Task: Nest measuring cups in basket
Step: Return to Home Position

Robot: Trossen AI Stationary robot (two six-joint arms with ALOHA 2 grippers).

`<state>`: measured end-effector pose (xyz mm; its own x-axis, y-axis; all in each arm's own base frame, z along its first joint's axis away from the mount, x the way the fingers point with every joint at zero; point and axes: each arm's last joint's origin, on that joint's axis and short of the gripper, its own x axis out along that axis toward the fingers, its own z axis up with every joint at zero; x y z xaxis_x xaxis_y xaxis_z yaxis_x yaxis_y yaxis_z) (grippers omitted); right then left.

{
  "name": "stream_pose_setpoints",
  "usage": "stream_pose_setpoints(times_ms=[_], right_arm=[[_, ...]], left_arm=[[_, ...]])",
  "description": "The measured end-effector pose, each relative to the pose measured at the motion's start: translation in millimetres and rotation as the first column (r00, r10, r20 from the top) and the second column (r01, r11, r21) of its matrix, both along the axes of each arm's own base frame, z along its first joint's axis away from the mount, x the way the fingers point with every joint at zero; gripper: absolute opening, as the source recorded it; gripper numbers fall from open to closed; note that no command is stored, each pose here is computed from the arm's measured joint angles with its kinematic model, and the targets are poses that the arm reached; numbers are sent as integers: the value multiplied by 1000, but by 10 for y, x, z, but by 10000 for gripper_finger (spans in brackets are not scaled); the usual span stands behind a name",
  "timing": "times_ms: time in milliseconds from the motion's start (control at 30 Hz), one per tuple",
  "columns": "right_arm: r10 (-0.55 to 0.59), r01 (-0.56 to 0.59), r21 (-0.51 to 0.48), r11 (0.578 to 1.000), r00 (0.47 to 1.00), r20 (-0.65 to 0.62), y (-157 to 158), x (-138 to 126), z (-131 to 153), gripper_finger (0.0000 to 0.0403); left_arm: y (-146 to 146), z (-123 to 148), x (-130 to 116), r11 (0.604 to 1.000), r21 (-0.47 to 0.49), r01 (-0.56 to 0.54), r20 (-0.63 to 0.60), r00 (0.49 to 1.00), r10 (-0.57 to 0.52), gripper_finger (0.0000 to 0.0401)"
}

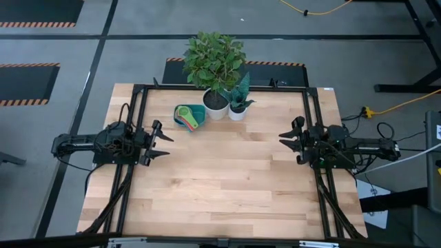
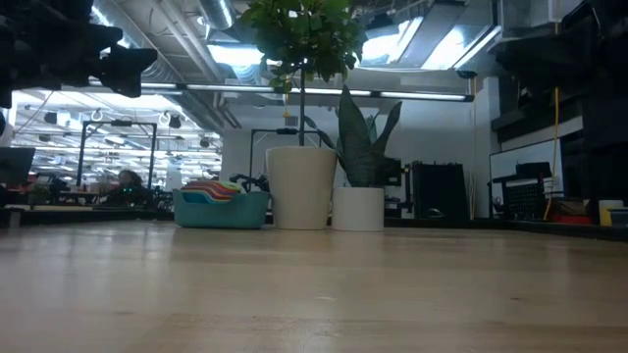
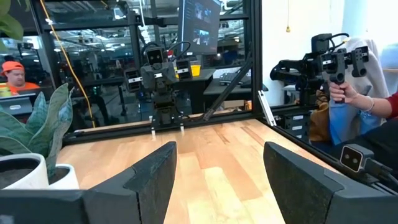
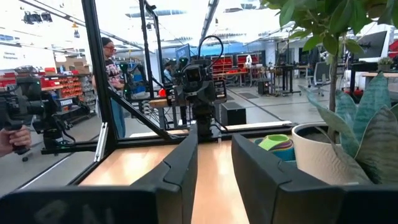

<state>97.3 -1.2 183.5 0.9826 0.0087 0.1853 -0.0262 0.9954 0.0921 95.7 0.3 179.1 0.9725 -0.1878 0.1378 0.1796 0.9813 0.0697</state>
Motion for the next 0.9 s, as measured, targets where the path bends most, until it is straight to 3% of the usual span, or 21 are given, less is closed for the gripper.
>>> stream_pose_setpoints(times_ms=[333,900], right_arm=[[1,-1,2,1000,1000,-27,0,4,-25,104],[-10,1,-53,999,984,-180,0,17,-173,104]], left_arm=[[0,-22,3,1000,-2,0,-23,1000,0,235],[0,-26,3,1000,-3,1,-27,1000,-1,235]])
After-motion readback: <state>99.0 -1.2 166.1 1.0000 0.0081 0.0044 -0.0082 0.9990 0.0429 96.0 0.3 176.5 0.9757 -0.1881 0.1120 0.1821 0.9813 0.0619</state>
